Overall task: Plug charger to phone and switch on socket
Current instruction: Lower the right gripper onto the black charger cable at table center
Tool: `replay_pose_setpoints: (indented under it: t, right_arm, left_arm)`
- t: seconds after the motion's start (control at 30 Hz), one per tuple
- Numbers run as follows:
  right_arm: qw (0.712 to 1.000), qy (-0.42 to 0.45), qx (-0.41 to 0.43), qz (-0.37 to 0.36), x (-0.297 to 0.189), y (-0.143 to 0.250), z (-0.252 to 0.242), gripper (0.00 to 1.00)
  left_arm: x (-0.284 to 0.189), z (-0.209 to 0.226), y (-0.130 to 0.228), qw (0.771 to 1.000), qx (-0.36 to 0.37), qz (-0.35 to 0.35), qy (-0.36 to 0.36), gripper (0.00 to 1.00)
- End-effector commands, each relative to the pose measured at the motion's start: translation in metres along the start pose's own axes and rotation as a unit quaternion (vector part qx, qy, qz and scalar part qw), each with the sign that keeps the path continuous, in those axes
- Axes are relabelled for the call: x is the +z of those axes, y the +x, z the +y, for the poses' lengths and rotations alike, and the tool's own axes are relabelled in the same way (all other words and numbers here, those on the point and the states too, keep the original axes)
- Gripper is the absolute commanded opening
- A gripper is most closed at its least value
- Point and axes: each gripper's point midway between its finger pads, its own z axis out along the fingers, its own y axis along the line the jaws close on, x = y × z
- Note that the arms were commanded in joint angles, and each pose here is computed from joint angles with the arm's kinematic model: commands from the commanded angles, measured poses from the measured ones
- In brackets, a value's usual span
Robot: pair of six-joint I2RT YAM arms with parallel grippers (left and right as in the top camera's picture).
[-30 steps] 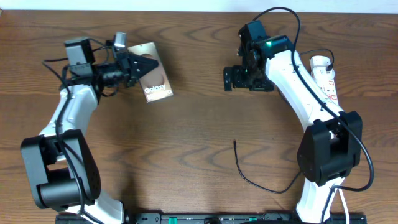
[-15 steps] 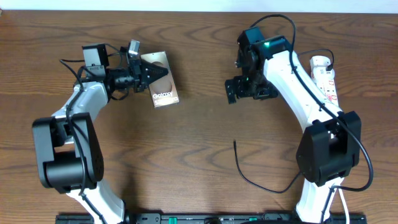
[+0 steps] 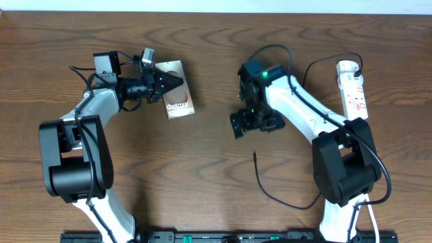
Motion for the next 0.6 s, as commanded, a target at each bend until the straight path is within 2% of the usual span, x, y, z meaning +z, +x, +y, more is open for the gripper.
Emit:
replay_pose_setpoints:
  t: [0.0, 0.1, 0.2, 0.57]
  right_arm:
    - [0.999, 0.001, 0.040, 0.002, 0.006, 0.009, -0.003, 0.95]
    - [0.999, 0.008, 0.052, 0.004, 0.010, 0.015, -0.007, 0.91]
    - [0.997, 0.031, 0.074, -0.003, 0.008, 0.021, -0.012, 0.93]
    - [0.995, 0.015, 0.086, -0.048, -0.006, 0.048, 0.001, 0.95]
  left_arm:
    - [-0.001, -0.008, -0.004, 1.000, 0.021, 0.001, 0.008, 0.07]
    - [-0.001, -0.006, -0.005, 1.000, 0.021, -0.001, 0.004, 0.07]
    - [0.000, -0.006, -0.005, 1.000, 0.021, -0.001, 0.003, 0.07]
    - [-0.001, -0.006, -0.005, 1.000, 0.021, -0.002, 0.003, 0.07]
